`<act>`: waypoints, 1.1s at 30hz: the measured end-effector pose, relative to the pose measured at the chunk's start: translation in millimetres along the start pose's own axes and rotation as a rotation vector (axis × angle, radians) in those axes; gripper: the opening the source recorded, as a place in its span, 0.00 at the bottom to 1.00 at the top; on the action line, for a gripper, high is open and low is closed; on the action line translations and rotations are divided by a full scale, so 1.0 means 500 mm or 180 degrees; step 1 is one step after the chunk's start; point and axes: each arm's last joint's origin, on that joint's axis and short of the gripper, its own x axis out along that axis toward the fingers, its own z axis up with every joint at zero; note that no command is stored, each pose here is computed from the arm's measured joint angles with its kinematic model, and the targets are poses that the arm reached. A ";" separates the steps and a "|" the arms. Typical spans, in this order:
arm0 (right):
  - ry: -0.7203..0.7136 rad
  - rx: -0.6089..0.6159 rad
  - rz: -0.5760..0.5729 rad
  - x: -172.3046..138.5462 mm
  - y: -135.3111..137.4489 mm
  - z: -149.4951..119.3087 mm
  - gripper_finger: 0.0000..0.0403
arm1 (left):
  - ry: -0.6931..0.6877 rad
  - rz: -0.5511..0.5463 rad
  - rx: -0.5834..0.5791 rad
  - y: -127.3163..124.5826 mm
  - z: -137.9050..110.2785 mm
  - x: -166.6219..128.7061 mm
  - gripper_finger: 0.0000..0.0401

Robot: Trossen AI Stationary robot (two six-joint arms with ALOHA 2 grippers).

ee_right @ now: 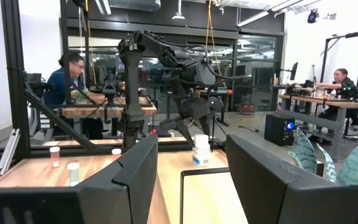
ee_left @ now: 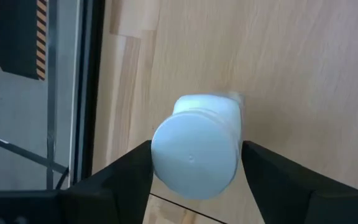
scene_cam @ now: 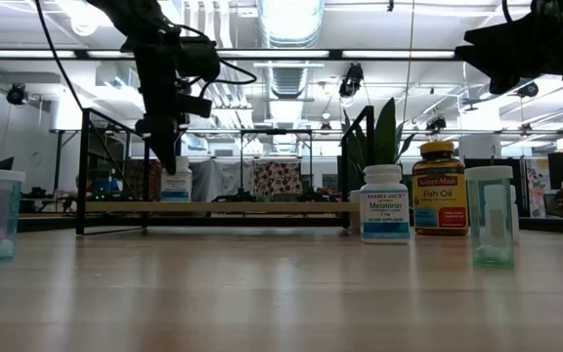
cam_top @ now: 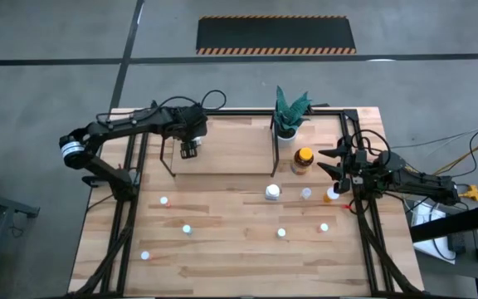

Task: Pick and place medicine bottles onto shelf by color
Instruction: Put the left white medicine bottle on the shelf

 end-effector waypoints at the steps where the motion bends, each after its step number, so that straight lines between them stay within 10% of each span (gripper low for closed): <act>1: 0.0001 0.0000 0.0002 0.000 0.000 0.000 0.45 | 0.0003 -0.0002 0.0003 0.000 0.000 0.000 0.56; 23: 0.0005 -0.0014 0.0001 0.000 0.000 0.000 0.45 | -0.0346 0.0161 0.0102 0.010 0.026 -0.097 0.54; 33: 0.0006 -0.0015 0.0001 0.000 0.000 0.000 0.45 | -0.0523 -0.0319 0.0141 -0.012 0.034 -0.103 0.07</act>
